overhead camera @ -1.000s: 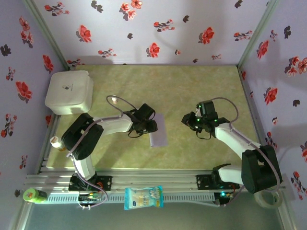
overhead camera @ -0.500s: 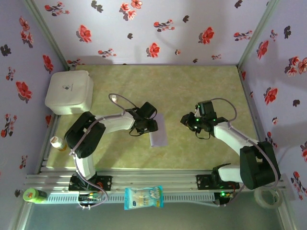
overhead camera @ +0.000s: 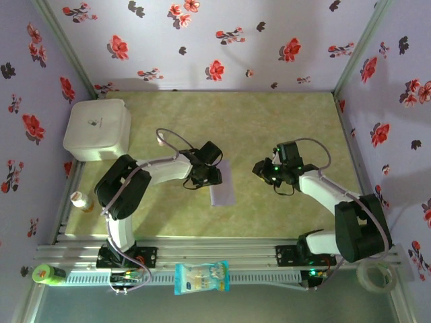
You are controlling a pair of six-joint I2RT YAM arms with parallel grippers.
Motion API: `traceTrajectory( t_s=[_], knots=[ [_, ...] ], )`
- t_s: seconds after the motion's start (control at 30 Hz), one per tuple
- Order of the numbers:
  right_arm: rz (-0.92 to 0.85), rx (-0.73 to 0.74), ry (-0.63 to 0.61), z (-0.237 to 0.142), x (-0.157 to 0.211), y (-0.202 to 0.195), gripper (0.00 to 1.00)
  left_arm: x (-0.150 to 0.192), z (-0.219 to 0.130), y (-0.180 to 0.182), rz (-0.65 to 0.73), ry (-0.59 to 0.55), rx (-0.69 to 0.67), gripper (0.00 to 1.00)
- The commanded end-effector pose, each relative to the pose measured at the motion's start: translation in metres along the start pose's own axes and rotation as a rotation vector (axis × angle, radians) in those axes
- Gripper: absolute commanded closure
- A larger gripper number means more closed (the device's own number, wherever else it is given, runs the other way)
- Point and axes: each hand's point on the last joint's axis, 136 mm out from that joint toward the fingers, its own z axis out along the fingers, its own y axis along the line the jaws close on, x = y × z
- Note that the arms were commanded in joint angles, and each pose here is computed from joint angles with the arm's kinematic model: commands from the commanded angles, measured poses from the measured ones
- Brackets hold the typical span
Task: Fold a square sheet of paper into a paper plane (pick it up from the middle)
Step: Hold the square sheet of paper at the center of the table.
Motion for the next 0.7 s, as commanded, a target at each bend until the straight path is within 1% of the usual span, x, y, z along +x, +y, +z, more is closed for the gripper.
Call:
traceTrajectory(
  t_s=[0.0, 0.67],
  knots=[
    [0.010, -0.009, 0.017, 0.0030, 0.0024, -0.0006, 0.73, 0.0127, 0.0285, 0.0176, 0.028, 0.045, -0.068, 0.51],
    [0.017, -0.013, 0.036, 0.0071, 0.0049, -0.0015, 0.72, 0.0092, 0.0306, 0.0153, 0.005, 0.033, -0.063, 0.49]
  ],
)
